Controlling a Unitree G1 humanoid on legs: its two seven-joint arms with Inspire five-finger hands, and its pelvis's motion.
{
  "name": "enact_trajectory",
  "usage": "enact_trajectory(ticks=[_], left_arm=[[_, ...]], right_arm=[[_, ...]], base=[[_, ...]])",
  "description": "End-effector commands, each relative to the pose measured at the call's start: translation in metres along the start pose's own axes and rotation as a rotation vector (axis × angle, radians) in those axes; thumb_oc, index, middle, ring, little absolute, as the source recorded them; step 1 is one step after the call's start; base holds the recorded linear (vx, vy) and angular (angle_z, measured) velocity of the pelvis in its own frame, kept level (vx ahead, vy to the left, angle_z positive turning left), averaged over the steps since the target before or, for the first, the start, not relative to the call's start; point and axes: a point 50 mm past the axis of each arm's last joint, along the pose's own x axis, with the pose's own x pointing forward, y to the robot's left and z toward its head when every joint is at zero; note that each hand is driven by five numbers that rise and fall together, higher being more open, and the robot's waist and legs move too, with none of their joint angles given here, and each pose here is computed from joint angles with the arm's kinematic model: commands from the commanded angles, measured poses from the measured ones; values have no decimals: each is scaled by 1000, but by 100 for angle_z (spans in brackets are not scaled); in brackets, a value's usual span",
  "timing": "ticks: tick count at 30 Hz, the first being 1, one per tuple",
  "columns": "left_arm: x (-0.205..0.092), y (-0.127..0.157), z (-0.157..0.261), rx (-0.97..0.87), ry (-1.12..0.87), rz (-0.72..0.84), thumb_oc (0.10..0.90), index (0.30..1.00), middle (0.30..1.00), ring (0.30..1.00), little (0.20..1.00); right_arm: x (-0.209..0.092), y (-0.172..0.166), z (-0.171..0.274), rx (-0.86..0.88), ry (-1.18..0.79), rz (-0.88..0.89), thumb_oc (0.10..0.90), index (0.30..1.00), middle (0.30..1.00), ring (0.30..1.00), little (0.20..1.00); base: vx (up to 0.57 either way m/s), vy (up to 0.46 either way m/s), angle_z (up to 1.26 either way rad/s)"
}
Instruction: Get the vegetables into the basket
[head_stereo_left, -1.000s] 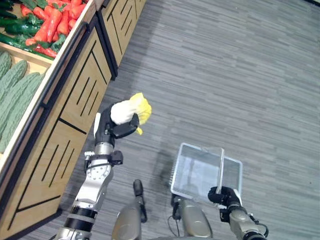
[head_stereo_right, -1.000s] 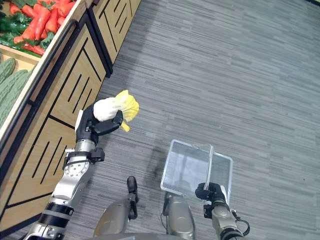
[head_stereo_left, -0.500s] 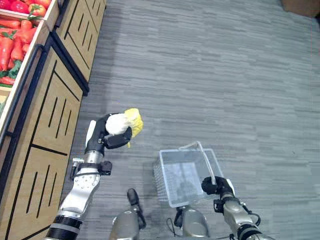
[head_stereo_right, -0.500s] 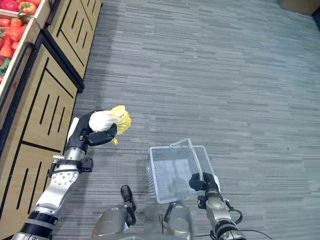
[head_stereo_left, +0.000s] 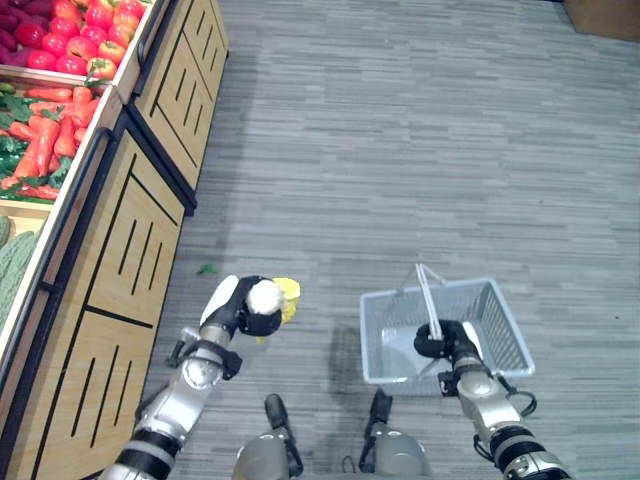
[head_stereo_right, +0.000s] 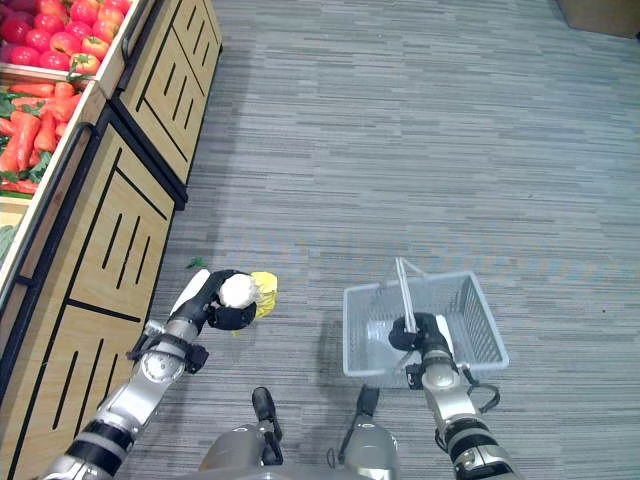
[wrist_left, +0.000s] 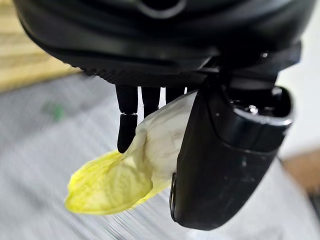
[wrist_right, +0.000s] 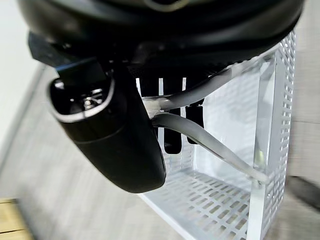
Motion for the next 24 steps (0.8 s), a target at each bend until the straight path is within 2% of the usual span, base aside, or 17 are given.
enact_trajectory(ticks=[1,7,13,19,20,21,22,23,24], left_arm=[[15,35,38,169,-175,121,400,300,300,300,300],[33,21,66,275,-253,63,400,300,300,300,300],[53,0,87,366,-297,-21,400,300,300,300,300],[62,-35,66,442,-186,-174,400,300,300,300,300],[59,-27,49,452,-129,-141,400,300,300,300,300],[50,-37,38,452,-130,-228,400,300,300,300,300],[48,-39,38,453,-139,-244,400,300,300,300,300],[42,-48,32,456,-136,-289,545,503,503,503,503],[32,-57,21,446,-121,-336,900,1000,1000,1000,1000]], right_arm=[[5,4,60,-17,-263,18,400,300,300,300,300],[-7,23,80,-37,-369,140,400,300,300,300,300],[-31,42,113,-103,-566,314,400,300,300,300,300],[-58,61,128,-73,-671,527,400,300,300,300,300],[-59,57,132,-79,-681,529,400,300,300,300,300],[-68,56,141,-51,-737,574,400,300,300,300,300],[-71,57,141,-21,-739,599,400,300,300,300,300],[-76,57,144,-10,-767,625,400,300,300,300,300],[-84,56,147,-7,-796,661,400,300,300,300,300]], base=[[-17,-47,-14],[9,-22,-12],[-10,17,-11],[-25,8,-19],[-2,-4,-11],[-12,-1,-6],[0,0,0],[-37,5,2],[-25,3,6]])
